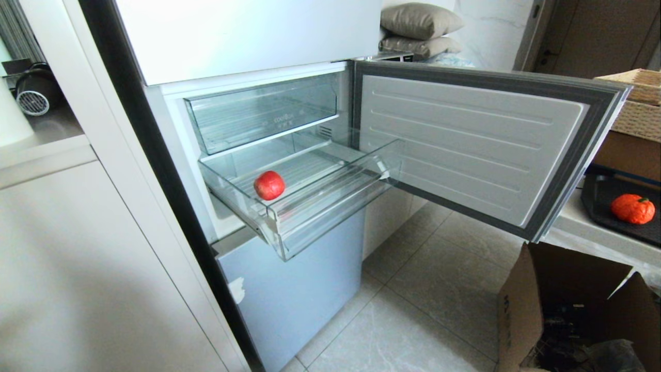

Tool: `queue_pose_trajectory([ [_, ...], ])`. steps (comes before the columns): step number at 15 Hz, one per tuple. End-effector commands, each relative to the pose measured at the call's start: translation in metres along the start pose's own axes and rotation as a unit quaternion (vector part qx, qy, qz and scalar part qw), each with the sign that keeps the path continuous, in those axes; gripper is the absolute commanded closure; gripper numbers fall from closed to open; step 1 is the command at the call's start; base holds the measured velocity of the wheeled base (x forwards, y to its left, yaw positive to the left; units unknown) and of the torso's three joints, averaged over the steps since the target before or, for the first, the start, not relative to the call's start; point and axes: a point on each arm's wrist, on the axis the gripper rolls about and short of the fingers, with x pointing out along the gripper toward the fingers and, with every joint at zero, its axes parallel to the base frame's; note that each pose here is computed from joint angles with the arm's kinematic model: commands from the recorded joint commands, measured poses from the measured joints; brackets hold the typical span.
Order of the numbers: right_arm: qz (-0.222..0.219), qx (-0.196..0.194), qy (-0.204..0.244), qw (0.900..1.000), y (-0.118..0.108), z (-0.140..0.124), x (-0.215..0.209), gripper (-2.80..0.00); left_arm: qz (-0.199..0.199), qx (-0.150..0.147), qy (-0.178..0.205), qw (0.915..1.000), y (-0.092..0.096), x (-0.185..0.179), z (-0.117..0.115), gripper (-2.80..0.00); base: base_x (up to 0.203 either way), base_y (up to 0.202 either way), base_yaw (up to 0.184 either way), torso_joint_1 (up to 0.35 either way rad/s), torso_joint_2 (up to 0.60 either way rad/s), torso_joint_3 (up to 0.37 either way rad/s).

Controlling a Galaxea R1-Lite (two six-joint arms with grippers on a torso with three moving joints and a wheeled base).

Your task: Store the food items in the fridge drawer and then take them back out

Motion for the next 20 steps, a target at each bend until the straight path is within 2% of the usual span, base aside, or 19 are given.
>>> queue_pose_trajectory([
  [1,-0.003,-0.012,-0.012,1.0,-0.007,-0.002,0.039,-2.8,0.0,0.0,0.001,1.0,0.0,0.0,0.0,0.0,0.0,0.0,0.0,0.0,0.0,0.0],
  [4,-0.007,-0.018,-0.033,0.999,-0.013,0.007,0.075,-2.8,0.0,0.0,0.001,1.0,0.0,0.0,0.0,0.0,0.0,0.0,0.0,0.0,0.0,0.0],
  [10,0.014,-0.04,-0.055,0.998,-0.021,0.005,0.137,-2.8,0.0,0.0,0.001,1.0,0.0,0.0,0.0,0.0,0.0,0.0,0.0,0.0,0.0,0.0],
  [15,0.049,-0.046,-0.082,0.994,-0.023,0.007,0.17,-2.8,0.001,0.0,0.0,1.0,0.0,0.0,0.0,0.0,0.0,0.0,0.0,0.0,0.0,0.0],
  [20,0.072,-0.049,-0.086,0.993,-0.018,0.001,0.186,-2.8,0.0,0.0,0.001,1.0,0.0,0.0,0.0,0.0,0.0,0.0,0.0,0.0,0.0,0.0],
])
